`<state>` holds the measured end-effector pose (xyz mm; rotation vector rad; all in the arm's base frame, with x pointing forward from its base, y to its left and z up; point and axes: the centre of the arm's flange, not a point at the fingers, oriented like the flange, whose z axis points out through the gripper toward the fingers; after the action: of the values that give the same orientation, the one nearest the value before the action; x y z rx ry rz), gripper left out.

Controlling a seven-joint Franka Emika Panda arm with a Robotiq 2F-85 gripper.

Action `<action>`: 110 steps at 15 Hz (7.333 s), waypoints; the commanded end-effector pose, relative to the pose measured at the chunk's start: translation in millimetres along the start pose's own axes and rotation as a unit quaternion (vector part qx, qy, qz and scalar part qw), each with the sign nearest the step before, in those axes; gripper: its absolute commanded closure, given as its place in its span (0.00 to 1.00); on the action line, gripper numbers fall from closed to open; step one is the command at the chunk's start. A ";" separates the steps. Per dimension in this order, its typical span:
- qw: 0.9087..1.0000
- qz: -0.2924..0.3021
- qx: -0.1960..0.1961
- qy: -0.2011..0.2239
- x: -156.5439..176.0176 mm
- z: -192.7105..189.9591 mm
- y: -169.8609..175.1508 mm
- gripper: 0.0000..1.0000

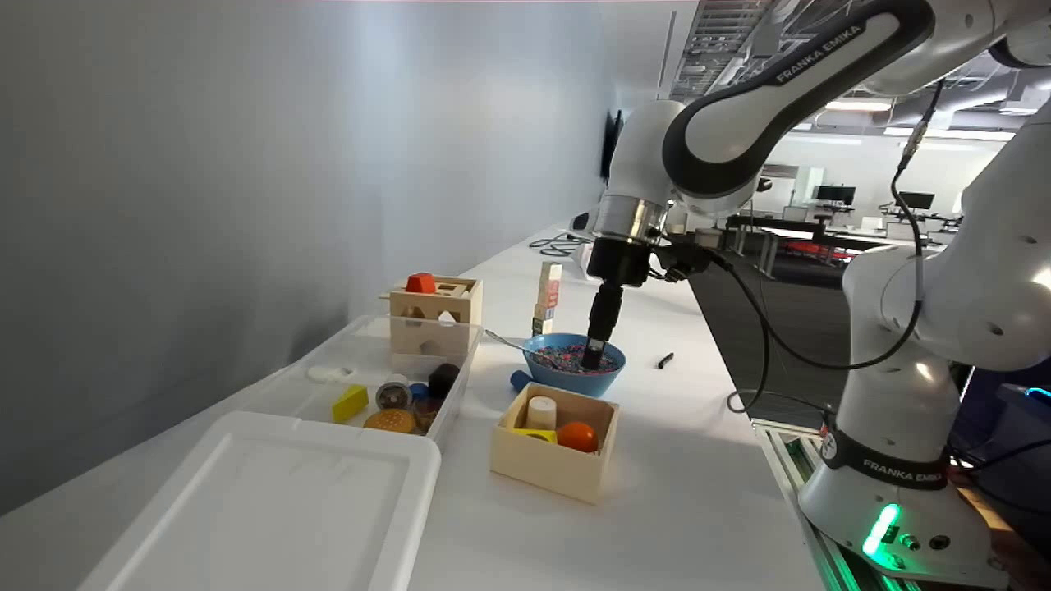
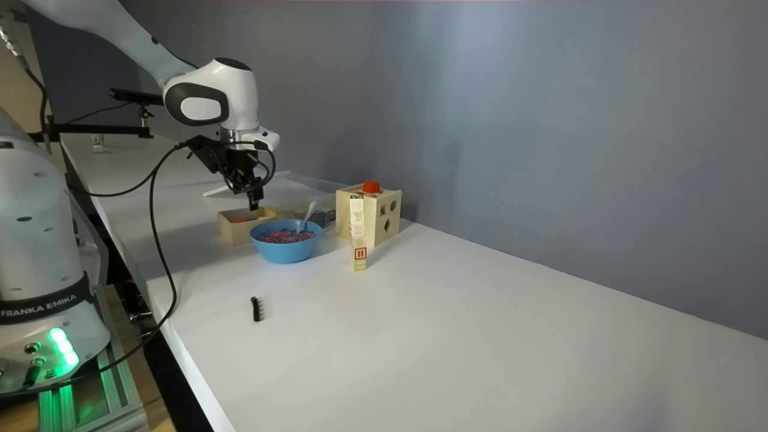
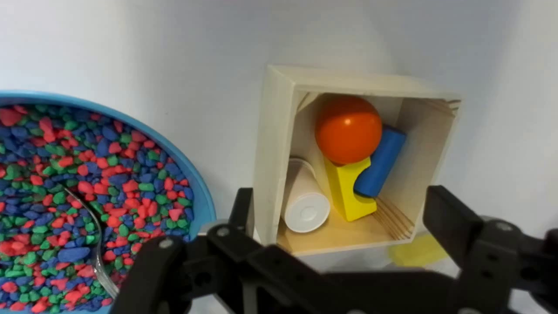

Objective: Remove the white lid from the clear container then place the objects in the wooden box into the container.

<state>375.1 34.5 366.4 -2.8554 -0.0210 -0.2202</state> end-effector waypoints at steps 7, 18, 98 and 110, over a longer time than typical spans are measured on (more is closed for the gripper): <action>0.997 0.039 -0.069 -0.003 -2.3 14.2 -9.8 0.00; 0.987 0.116 -0.108 -0.018 3.4 44.1 -7.0 0.00; 0.638 -0.452 -0.396 0.482 106.4 9.8 -125.5 0.98; 0.572 -0.503 -0.533 0.368 157.9 11.3 -141.3 0.98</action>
<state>490.9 120.0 456.9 -2.6813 -1.9800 -2.4418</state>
